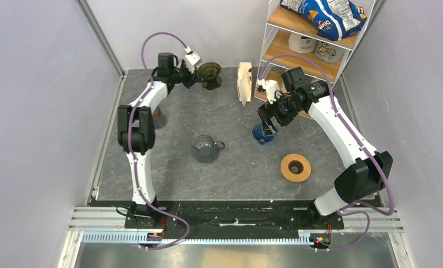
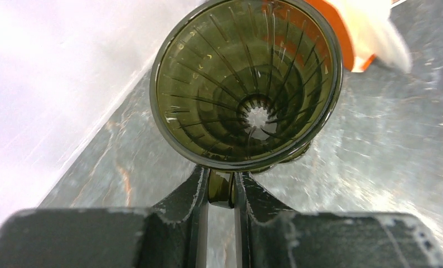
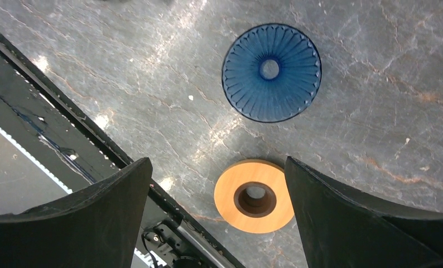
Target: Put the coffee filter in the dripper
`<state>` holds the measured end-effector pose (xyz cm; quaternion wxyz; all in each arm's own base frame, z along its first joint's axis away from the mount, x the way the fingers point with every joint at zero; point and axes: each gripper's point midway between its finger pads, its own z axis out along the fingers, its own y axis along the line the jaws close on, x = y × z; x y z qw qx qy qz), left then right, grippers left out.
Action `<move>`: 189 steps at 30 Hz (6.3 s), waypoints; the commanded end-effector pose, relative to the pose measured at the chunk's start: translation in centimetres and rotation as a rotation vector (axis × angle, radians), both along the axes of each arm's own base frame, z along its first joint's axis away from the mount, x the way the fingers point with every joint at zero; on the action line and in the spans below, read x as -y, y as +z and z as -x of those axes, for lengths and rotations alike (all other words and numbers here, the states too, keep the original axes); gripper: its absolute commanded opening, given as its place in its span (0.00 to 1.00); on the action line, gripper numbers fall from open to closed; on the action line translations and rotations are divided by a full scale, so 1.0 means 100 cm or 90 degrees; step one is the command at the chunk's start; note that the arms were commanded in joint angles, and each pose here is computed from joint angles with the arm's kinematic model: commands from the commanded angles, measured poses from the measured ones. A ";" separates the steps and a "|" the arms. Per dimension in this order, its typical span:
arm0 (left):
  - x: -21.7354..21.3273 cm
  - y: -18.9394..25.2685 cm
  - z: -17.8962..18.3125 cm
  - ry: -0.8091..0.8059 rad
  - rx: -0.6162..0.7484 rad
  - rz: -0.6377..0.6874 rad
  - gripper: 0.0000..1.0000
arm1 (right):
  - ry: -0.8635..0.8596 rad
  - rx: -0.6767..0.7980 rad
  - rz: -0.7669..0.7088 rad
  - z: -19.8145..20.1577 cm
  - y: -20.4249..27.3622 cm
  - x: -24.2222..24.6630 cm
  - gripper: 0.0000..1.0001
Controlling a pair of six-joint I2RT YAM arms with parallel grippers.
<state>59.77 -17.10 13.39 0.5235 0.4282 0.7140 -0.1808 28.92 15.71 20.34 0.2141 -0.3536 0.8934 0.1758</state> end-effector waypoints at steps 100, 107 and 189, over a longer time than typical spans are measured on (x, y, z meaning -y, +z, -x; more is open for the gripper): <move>-0.029 0.026 0.329 -0.072 0.057 -0.040 0.17 | 0.041 0.007 -0.127 0.002 0.025 -0.049 0.97; -0.031 0.020 0.329 -0.064 0.045 -0.046 0.19 | 0.040 0.008 -0.127 0.001 0.026 -0.049 0.97; -0.030 0.032 0.319 0.010 -0.084 0.020 0.02 | 0.050 0.004 -0.128 0.006 0.025 -0.049 0.97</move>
